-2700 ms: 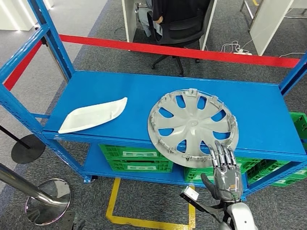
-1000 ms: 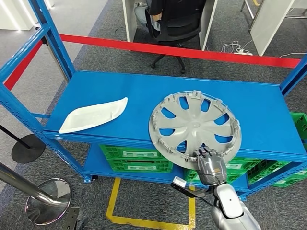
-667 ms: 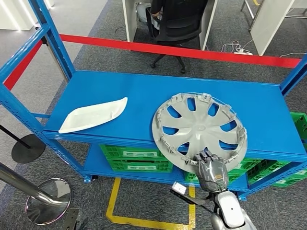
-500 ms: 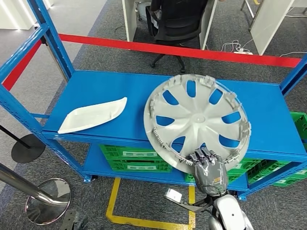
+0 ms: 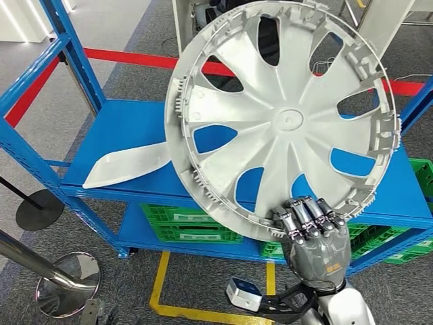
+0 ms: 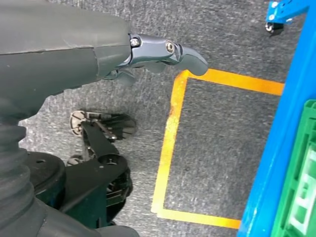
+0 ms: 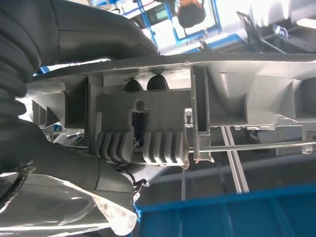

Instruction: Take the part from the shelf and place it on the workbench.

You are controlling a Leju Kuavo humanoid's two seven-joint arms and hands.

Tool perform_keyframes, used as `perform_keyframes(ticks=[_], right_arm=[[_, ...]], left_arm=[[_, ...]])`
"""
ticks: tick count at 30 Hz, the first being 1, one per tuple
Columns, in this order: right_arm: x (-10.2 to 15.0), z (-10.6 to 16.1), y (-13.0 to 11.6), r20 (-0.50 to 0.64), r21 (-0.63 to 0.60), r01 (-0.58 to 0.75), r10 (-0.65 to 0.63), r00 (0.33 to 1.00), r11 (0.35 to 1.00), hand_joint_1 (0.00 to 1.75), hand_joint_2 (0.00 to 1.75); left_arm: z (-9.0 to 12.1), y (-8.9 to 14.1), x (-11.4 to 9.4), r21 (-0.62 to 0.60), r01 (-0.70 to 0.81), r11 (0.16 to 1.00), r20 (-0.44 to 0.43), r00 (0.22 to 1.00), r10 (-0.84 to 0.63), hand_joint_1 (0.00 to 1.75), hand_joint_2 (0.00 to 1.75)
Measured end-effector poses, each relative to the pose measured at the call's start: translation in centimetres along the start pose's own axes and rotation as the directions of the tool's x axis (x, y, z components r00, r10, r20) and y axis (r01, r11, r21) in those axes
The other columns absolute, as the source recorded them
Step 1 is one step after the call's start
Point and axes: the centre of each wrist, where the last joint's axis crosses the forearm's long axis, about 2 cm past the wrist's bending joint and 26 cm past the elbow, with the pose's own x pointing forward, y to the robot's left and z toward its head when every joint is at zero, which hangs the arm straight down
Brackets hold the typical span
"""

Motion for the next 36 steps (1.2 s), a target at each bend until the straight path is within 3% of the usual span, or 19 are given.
perform_keyframes(ticks=[16,24,36], right_arm=[[1.0,-0.3,-0.8,-0.024,-0.031,0.057,-0.058,0.998,0.998,1.75,1.75],[0.8,2.5,-1.2,0.080,-0.025,0.242,-0.240,0.968,0.970,1.75,1.75],[-0.2,5.2,-2.0,-0.015,-0.013,0.226,-0.226,0.974,0.974,1.75,1.75]], left_arm=[[-0.1,-0.1,0.1,0.021,0.011,1.000,0.008,1.000,-0.011,0.00,1.75],[-0.1,-1.0,0.1,0.042,0.058,0.997,0.000,0.998,-0.058,0.00,1.75],[0.0,-2.3,0.1,0.025,0.093,0.995,-0.035,0.995,-0.092,0.00,1.75]])
